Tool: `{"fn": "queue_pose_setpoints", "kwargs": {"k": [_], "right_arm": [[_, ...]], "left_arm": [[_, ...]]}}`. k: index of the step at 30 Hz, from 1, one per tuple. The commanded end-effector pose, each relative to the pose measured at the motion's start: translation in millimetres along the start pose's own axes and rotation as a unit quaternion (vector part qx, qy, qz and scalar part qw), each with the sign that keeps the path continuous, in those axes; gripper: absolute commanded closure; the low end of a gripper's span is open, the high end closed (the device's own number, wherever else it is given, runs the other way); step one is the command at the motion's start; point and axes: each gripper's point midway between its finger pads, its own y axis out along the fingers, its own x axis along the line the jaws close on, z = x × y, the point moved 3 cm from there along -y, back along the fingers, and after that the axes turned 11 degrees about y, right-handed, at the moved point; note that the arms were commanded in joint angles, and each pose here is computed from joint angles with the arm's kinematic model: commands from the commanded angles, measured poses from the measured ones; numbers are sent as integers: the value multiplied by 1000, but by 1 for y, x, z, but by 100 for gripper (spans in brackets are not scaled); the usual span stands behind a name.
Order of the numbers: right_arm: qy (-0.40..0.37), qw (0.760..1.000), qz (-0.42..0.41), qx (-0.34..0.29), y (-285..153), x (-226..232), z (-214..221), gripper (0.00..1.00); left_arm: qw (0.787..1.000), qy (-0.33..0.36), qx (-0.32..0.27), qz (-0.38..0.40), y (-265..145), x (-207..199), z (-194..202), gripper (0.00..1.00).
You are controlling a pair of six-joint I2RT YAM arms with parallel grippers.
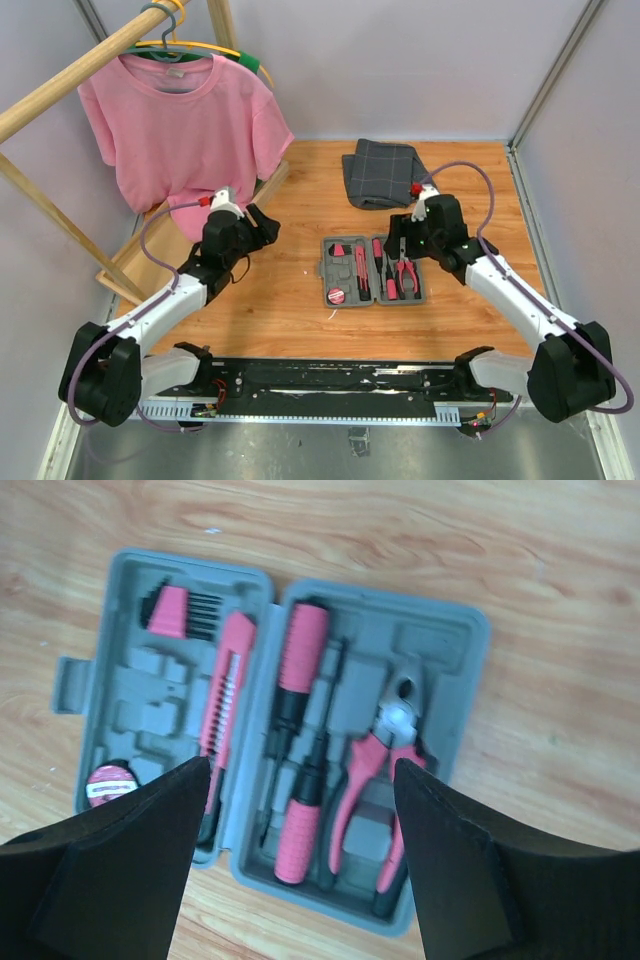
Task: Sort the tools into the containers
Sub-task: Place the engineering item in the storage box.
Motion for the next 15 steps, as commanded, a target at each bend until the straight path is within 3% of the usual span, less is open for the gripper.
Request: {"fn": "queue_pose_setpoints", "kwargs": {"k": [1, 11, 15], "right_arm": [[79, 995, 68, 10, -6, -42, 15, 25], [191, 977, 93, 10, -14, -96, 46, 24], [216, 973, 87, 10, -17, -104, 51, 23]], "left_arm": [[998, 33, 22, 46, -10, -30, 6, 34], [975, 74, 103, 181, -4, -99, 60, 36], [967, 94, 143, 187, 10, -107, 86, 40]]}}
